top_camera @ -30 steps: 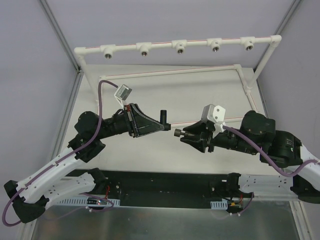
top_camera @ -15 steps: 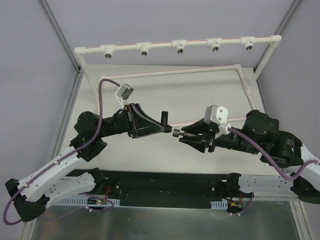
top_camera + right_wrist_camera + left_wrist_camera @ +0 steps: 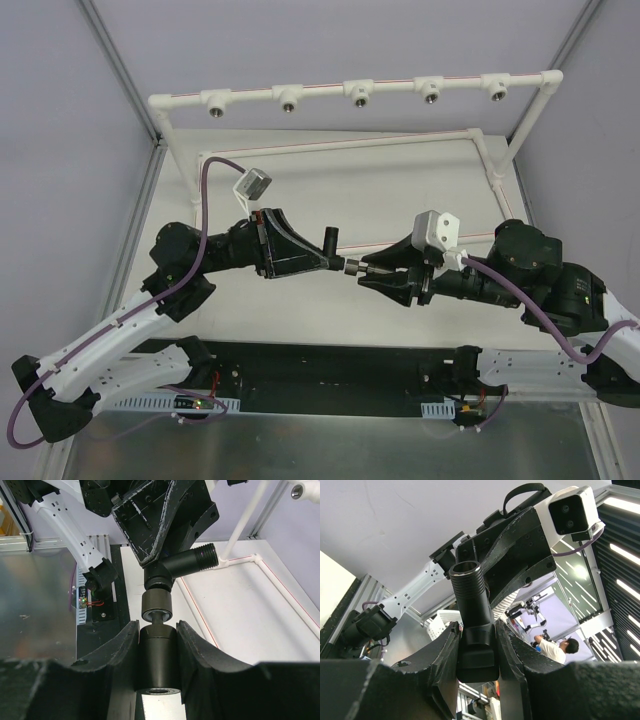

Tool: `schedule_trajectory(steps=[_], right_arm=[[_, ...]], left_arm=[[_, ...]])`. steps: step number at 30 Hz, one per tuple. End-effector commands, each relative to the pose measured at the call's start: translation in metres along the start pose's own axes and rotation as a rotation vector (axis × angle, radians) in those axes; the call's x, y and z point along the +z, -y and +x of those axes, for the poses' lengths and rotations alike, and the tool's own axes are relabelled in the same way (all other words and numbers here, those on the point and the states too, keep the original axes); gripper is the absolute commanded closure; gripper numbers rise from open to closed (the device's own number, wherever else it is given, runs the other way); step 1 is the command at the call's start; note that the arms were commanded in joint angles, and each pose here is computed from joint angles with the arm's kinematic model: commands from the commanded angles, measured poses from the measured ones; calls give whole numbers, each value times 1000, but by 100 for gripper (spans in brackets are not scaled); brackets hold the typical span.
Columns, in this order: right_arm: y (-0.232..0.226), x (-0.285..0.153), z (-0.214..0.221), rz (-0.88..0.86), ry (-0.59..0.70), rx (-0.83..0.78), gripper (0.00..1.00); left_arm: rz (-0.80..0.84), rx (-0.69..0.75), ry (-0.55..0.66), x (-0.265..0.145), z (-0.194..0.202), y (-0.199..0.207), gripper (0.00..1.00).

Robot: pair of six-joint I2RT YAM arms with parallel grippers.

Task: Install the water faucets

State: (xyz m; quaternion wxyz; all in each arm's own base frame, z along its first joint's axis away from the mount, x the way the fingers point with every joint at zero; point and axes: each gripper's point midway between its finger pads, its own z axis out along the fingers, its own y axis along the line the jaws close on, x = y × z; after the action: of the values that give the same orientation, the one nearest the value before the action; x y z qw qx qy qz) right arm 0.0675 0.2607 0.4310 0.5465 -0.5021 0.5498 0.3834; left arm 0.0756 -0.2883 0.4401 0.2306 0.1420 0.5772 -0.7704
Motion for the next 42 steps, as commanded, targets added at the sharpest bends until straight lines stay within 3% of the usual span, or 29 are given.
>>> schedule_trajectory(steps=[1,27,34,42], right_arm=[[2,-6,-32,0,109,-23,100],[19,-7,-33,81,80,-86,100],[14,-11,-34,16,-1,-135,100],[25,15,-25,-45,-84,-40,100]], left_arm=[[118,74,2,-2,-5,39,100],[113,83,7,-4,-2,35,100],[103,152,97,-13,-11,41,100],[-31,203,180,-27,-18,22,100]])
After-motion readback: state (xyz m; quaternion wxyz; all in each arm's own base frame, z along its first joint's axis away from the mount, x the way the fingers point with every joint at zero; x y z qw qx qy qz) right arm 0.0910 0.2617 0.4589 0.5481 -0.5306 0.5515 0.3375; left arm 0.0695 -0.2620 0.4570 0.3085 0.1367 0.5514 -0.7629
